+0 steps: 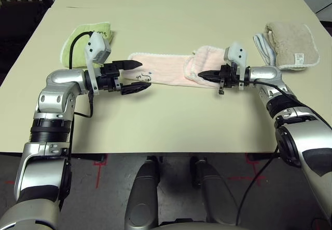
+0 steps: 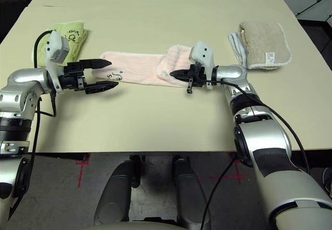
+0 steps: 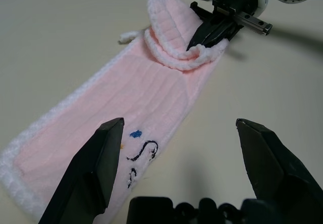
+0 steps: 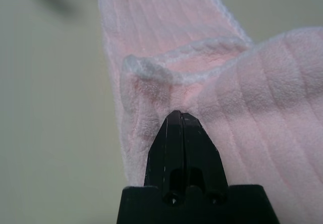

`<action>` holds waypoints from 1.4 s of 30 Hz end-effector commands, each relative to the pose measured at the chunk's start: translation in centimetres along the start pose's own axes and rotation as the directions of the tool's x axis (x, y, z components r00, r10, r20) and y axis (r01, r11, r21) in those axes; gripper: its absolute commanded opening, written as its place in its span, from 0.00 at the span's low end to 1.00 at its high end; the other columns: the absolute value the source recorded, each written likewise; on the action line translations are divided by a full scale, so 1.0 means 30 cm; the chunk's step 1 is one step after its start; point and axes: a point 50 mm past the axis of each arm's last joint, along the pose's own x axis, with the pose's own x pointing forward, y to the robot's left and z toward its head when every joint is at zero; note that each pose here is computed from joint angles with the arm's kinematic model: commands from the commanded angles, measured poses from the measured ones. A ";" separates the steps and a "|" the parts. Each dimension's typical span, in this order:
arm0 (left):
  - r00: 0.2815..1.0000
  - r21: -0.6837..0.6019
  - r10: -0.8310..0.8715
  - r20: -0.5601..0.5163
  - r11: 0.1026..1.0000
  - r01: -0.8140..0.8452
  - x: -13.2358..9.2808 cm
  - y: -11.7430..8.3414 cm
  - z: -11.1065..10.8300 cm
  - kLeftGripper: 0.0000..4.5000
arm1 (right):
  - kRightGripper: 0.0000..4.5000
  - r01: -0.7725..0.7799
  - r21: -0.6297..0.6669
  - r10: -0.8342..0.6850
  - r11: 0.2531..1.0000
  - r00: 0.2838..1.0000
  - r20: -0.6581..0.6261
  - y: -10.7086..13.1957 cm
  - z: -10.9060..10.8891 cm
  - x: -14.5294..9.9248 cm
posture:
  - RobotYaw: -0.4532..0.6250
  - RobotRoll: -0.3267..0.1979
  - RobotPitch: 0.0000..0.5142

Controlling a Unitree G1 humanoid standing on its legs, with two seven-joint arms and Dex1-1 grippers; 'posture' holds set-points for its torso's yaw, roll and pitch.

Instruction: Fold the towel and set it aside.

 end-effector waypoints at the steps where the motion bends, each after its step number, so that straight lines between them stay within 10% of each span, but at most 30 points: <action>1: 1.000 0.001 -0.014 -0.009 1.000 0.015 -0.004 -0.006 -0.005 1.00 | 0.00 0.054 0.071 -0.064 0.996 0.986 0.153 -0.048 0.065 -0.045 | 0.53 0.62 0.44; 9: 1.000 0.001 -0.024 -0.006 1.000 0.024 0.012 0.002 -0.009 1.00 | 0.00 0.230 0.199 -0.274 0.953 0.932 0.235 -0.122 0.135 -0.078 | 0.49 0.62 0.45; 17: 1.000 0.000 -0.030 -0.009 1.000 0.030 0.013 0.001 -0.004 1.00 | 0.00 0.405 0.279 -0.421 0.871 0.907 -0.004 -0.076 0.051 0.093 | 0.52 0.62 0.46; 25: 1.000 -0.006 -0.020 -0.011 1.000 0.020 0.005 -0.012 -0.004 1.00 | 0.00 0.465 0.255 -0.426 0.848 0.884 -0.194 -0.018 -0.089 0.094 | 0.54 0.62 0.48; 33: 1.000 -0.004 -0.012 -0.014 1.000 0.012 0.003 -0.006 -0.001 1.00 | 0.00 0.402 0.335 -0.469 0.852 0.871 0.148 -0.074 0.022 0.029 | 0.51 0.62 0.45; 42: 1.000 -0.013 0.007 0.005 1.000 -0.007 0.008 0.006 0.001 1.00 | 0.00 0.154 0.055 -0.164 0.987 0.932 0.323 -0.101 0.173 -0.175 | 0.47 0.62 0.41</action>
